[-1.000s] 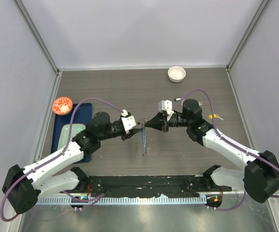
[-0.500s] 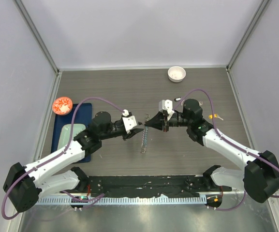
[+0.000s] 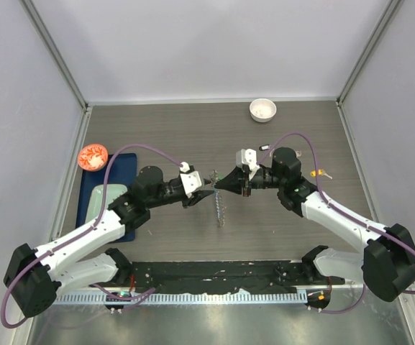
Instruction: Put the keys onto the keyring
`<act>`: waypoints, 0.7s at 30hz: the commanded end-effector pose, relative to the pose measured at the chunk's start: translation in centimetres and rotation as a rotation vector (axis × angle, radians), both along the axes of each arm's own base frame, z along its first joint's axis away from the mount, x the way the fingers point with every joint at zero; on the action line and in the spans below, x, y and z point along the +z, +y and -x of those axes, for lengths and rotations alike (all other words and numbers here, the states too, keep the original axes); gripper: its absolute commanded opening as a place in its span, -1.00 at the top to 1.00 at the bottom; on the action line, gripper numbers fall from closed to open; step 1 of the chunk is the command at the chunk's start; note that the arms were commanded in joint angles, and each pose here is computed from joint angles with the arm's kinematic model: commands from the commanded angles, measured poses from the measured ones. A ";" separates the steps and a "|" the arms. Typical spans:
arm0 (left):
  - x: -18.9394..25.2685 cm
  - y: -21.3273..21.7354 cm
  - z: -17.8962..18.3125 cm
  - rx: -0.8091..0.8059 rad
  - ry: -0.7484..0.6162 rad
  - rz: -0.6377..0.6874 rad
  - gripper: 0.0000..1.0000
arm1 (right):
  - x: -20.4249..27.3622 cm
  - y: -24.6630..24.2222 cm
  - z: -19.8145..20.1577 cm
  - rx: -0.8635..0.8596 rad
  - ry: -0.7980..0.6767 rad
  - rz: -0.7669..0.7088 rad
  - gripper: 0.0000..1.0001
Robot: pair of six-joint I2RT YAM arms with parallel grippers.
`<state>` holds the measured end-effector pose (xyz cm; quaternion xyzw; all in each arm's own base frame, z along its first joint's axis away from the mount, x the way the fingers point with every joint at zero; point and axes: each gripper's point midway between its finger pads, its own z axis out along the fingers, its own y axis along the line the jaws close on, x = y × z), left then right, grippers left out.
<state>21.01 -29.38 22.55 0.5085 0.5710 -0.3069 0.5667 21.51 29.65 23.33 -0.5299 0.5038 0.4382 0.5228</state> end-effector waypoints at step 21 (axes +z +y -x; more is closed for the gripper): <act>2.8 -1.2 0.0 -0.044 0.003 0.079 0.67 | 2.0 0.5 0.6 0.046 -0.085 -0.049 0.99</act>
